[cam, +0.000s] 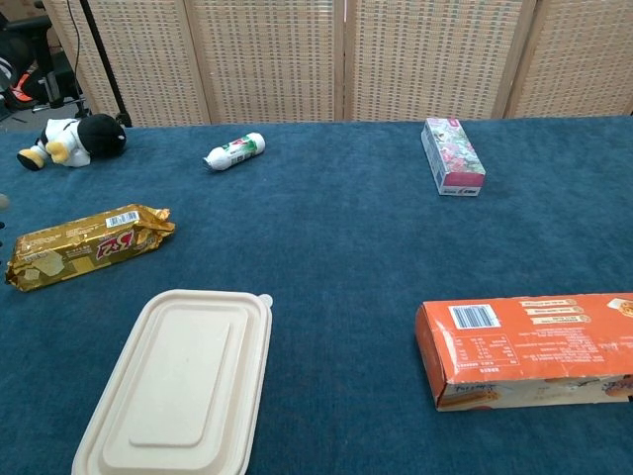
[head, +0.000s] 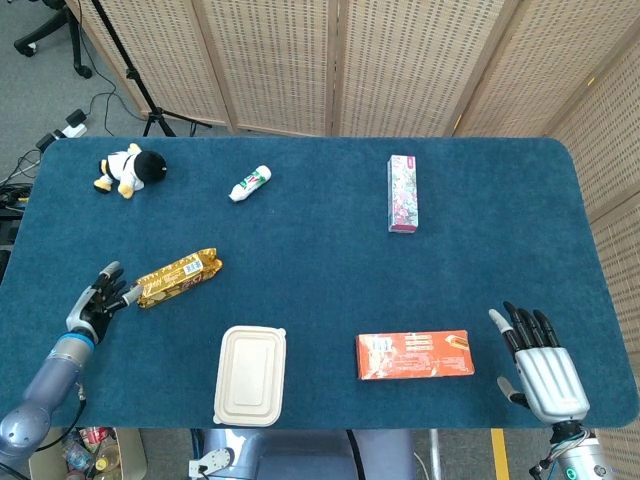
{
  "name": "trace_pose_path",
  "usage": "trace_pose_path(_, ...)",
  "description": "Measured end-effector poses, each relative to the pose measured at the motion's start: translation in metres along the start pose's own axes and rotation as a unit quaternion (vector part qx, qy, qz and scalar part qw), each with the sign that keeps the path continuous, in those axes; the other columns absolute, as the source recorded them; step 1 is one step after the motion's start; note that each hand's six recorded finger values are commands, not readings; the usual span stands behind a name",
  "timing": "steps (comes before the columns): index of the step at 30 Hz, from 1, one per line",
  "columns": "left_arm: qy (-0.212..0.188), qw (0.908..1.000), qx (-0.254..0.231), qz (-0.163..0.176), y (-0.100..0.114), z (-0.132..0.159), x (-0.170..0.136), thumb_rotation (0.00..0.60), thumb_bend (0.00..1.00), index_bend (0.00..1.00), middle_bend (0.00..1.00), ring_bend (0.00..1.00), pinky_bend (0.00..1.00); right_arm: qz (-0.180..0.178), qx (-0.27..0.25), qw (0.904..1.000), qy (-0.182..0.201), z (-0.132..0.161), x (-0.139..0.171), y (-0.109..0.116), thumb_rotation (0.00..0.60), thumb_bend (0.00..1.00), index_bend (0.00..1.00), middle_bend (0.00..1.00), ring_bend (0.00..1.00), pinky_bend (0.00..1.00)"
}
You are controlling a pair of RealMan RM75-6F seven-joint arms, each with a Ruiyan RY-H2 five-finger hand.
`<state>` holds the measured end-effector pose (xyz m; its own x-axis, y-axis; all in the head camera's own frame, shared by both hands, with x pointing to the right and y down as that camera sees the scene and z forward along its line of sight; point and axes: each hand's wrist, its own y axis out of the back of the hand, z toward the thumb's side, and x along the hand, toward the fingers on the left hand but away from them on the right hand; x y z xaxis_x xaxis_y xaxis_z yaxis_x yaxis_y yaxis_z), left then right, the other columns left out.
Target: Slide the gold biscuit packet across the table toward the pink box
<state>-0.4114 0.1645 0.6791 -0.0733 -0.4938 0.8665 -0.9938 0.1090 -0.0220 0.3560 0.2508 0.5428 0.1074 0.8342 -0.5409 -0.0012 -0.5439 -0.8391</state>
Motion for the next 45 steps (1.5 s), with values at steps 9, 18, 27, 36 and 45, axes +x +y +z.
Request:
trace_pose_path(9, -0.019, 0.9996, 0.02, -0.007, -0.023, 0.002, 0.011, 0.6, 0.3, 0.0, 0.0, 0.0, 0.0, 0.003, -0.002, 1.0, 0.005, 0.002, 0.0, -0.002, 0.6, 0.26, 0.01, 0.0, 0.0, 0.0)
trace_pose_path(18, -0.019, 0.9997, 0.013, -0.01, -0.032, 0.003, 0.017, 0.6, 0.3, 0.0, 0.0, 0.0, 0.0, 0.005, -0.004, 1.0, 0.008, 0.004, 0.0, -0.003, 0.6, 0.26, 0.01, 0.0, 0.0, 0.0)
trace_pose_path(27, -0.032, 0.999, 0.019, -0.026, -0.053, 0.012, 0.026, 0.6, 0.3, 0.0, 0.0, 0.0, 0.0, 0.021, -0.002, 0.9998, 0.006, 0.003, -0.006, -0.012, 0.6, 0.26, 0.01, 0.0, 0.0, 0.0)
trace_pose_path(36, -0.036, 0.9985, 0.022, -0.036, -0.071, 0.018, 0.035, 0.6, 0.3, 0.0, 0.0, 0.0, 0.0, 0.028, -0.003, 0.9996, -0.001, -0.001, -0.011, -0.015, 0.6, 0.26, 0.01, 0.0, 0.0, 0.0)
trace_pose_path(45, -0.03, 0.9978, 0.025, -0.053, -0.098, 0.013, 0.042, 0.6, 0.3, 0.0, 0.0, 0.0, 0.0, 0.037, -0.004, 0.9993, -0.002, -0.003, -0.015, -0.02, 0.6, 0.26, 0.01, 0.0, 0.0, 0.0)
